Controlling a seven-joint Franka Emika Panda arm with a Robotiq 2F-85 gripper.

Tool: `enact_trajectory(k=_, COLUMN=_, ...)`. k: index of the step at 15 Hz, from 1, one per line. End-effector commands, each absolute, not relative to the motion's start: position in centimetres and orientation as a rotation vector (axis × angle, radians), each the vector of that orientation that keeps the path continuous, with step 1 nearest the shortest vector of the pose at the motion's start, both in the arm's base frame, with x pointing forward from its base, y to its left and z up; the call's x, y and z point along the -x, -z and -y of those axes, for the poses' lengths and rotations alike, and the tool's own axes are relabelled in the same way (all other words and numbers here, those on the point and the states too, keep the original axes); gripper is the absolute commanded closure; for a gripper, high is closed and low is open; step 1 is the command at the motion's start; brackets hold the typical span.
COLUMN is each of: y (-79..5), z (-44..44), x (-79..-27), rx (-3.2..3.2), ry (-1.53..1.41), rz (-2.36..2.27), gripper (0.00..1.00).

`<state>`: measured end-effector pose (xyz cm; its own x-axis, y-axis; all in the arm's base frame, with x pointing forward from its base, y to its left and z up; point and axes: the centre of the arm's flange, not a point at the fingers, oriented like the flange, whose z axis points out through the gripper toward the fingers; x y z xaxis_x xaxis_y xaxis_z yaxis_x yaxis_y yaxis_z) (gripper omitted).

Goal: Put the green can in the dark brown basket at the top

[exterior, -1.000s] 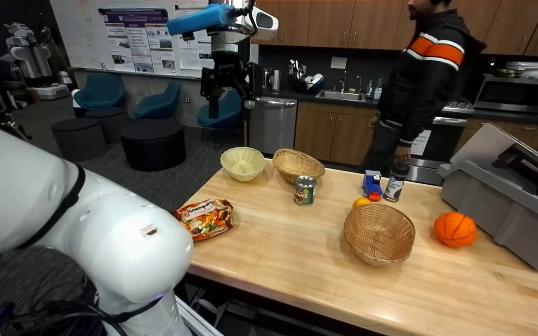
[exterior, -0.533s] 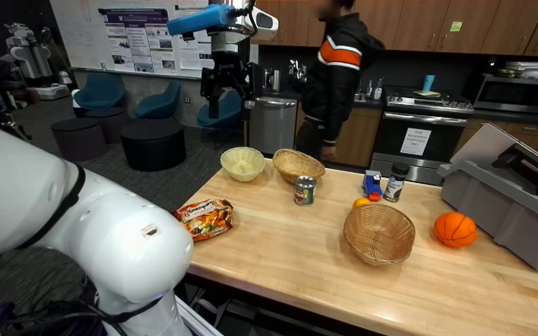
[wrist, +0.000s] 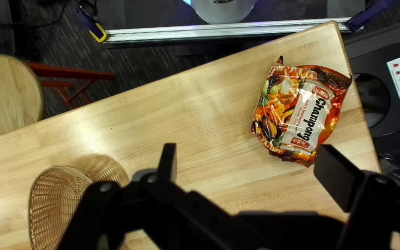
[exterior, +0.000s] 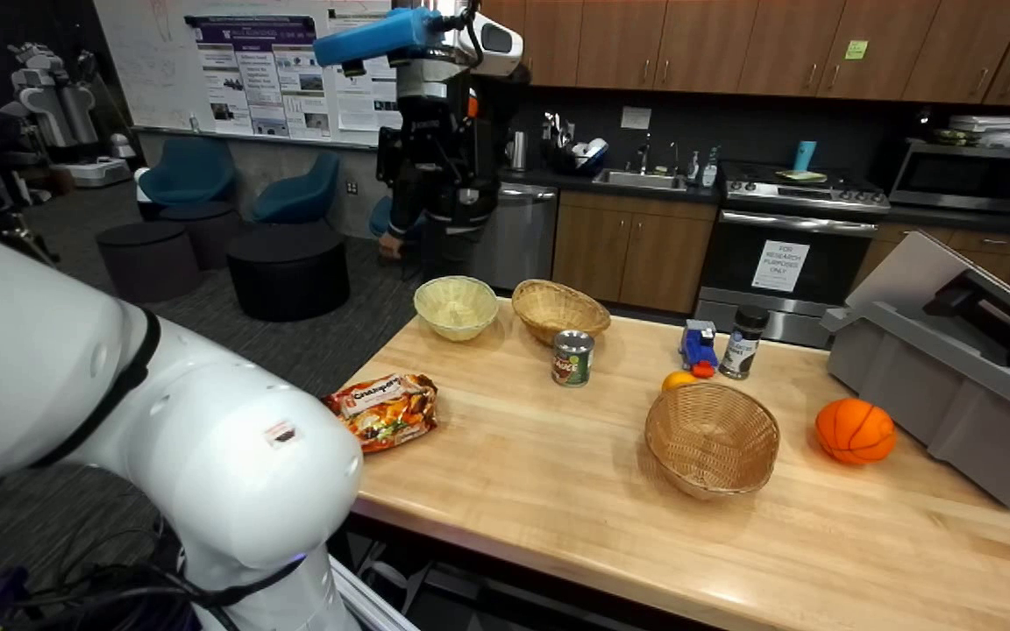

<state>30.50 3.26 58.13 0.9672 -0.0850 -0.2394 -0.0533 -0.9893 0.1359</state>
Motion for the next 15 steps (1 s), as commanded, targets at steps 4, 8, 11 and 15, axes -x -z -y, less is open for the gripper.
enact_trajectory(k=4, y=-58.1, z=-3.3, x=-30.5, rx=-2.988, ry=0.372, rz=0.106, gripper=0.0)
enact_trajectory(k=8, y=-58.1, z=-3.1, x=-30.5, rx=-2.987, ry=0.373, rz=0.109, gripper=0.0)
enact_trajectory(k=11, y=-58.2, z=-2.6, x=-30.7, rx=-2.986, ry=0.369, rz=0.117, gripper=0.0)
enact_trajectory(k=15, y=-58.4, z=-4.2, x=-32.4, rx=-2.98, ry=0.326, rz=0.062, gripper=0.0)
